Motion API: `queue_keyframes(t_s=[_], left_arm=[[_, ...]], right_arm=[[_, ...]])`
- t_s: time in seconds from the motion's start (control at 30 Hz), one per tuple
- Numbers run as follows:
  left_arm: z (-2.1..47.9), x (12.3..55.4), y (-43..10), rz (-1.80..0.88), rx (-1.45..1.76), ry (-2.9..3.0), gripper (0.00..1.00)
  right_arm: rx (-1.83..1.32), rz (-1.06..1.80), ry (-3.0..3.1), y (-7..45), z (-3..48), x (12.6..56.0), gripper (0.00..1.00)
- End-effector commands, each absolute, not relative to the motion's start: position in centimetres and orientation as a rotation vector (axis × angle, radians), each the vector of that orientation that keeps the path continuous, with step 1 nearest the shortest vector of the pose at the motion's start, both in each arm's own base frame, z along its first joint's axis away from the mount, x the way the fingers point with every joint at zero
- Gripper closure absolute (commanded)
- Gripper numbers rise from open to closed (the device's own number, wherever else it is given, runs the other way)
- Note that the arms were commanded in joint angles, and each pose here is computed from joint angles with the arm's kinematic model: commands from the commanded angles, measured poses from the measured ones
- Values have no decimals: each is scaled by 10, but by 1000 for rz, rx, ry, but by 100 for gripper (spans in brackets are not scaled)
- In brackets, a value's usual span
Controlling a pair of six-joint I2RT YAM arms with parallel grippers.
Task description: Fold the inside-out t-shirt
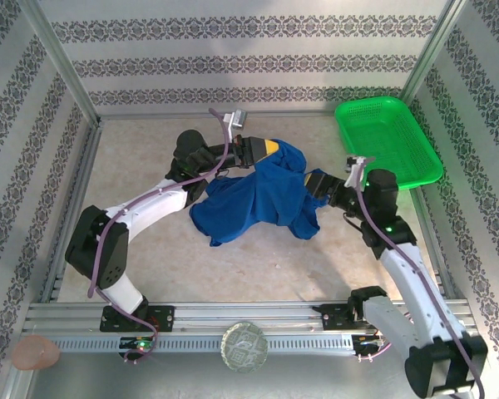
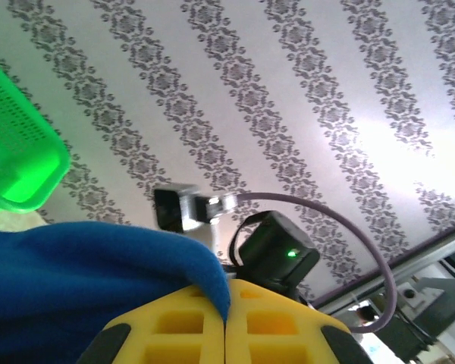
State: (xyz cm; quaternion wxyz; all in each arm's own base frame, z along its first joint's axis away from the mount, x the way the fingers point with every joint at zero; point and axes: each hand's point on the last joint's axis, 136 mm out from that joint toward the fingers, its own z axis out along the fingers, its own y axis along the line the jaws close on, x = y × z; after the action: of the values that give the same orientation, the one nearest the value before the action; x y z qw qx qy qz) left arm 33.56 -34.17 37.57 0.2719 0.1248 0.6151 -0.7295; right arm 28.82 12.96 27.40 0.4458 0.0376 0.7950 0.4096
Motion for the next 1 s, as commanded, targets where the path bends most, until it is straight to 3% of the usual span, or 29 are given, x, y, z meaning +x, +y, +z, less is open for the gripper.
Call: queue_keyframes(t_s=[0.0, 0.23, 0.37, 0.4, 0.47, 0.53, 0.6, 0.8, 0.87, 0.97], left_arm=[[392, 330, -333, -2034, 380, 1532, 100], [391, 332, -333, -2030, 369, 1548, 100], [393, 329, -333, -2038, 384, 1545, 100], [393, 328, -333, -2040, 385, 1546, 100], [393, 328, -333, -2046, 384, 1550, 100], [390, 329, -333, -2050, 378, 1555, 100], [386, 335, -330, -2039, 346, 1564, 100], [336, 388, -296, -1883, 33, 1679, 100], [320, 399, -293, -1859, -8, 1707, 93], [300, 408, -294, -1831, -43, 1750, 62]], right_arm=[[-12, 996, 1910, 139, 309, 280, 23], [-197, 946, 1912, 177, 324, 300, 19], [-214, 938, 1906, 186, 325, 323, 23], [-218, 932, 1908, 187, 325, 329, 27], [-235, 943, 1906, 191, 328, 336, 47], [-260, 977, 1903, 194, 333, 337, 83], [-282, 1016, 1897, 194, 336, 332, 100], [-553, 1363, 1725, 220, 371, 272, 100], [-645, 1467, 1623, 231, 385, 251, 100], [-722, 1546, 1569, 242, 395, 235, 100]])
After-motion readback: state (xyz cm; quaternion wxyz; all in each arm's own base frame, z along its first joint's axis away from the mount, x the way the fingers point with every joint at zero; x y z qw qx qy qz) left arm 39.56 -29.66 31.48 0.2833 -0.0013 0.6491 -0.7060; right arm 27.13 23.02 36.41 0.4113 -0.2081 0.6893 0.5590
